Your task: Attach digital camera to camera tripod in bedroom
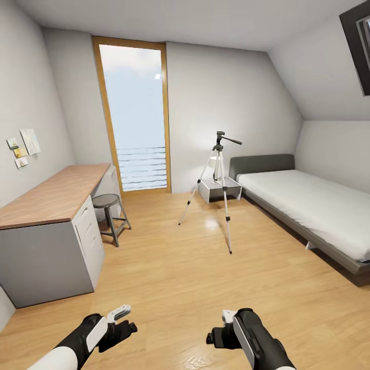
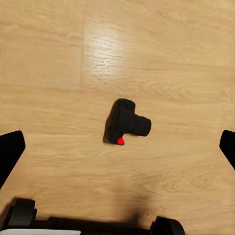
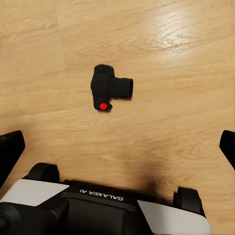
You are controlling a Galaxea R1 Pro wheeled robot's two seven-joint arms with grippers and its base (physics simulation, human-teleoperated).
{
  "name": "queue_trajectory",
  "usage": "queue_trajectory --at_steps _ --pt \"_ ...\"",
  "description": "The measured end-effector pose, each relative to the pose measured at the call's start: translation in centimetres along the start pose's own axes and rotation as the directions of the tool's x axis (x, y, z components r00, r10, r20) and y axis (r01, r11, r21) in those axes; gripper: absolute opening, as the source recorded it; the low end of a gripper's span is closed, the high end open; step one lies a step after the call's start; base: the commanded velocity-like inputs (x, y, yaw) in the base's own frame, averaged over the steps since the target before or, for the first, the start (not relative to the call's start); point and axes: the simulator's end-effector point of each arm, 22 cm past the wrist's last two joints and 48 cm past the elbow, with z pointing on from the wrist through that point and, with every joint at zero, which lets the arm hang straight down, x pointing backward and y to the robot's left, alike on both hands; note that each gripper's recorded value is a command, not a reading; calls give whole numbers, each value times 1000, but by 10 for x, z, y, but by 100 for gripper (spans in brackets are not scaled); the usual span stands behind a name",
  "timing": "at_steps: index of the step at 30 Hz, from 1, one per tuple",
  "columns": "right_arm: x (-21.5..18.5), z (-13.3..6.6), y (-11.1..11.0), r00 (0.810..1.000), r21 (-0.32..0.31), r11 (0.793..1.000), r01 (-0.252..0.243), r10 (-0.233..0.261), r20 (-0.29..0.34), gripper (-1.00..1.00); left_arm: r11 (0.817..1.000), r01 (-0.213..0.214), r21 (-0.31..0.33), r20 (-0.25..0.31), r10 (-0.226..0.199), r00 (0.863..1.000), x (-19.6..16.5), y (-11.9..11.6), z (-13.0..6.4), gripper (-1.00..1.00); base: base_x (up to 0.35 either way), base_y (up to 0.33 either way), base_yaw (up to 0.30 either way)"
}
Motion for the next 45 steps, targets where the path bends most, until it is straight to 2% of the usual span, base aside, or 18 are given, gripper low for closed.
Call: queue_trajectory --at_steps 11,18,30,33,45 --pt "-5 0 2 1000 -3 1000 8 -8 24 100 1000 1 9 18 -1 1000 -7 -5 -1 100 0 0 0" --pt "-9 -2 3 999 -3 1000 13 -13 36 100 999 -14 40 67 11 998 -34 -24 -11 100 0 100 0" --pt "-30 -5 2 992 -1 1000 25 -24 122 100 999 -17 44 82 13 997 -38 -26 -12 100 0 257 0" --pt "-41 -11 2 988 4 1000 26 -27 155 100 999 -17 44 81 13 997 -37 -26 -12 100 0 288 0" --pt "-47 -15 1 985 7 1000 26 -27 172 100 999 -18 43 80 14 997 -36 -26 -11 100 3 290 -1"
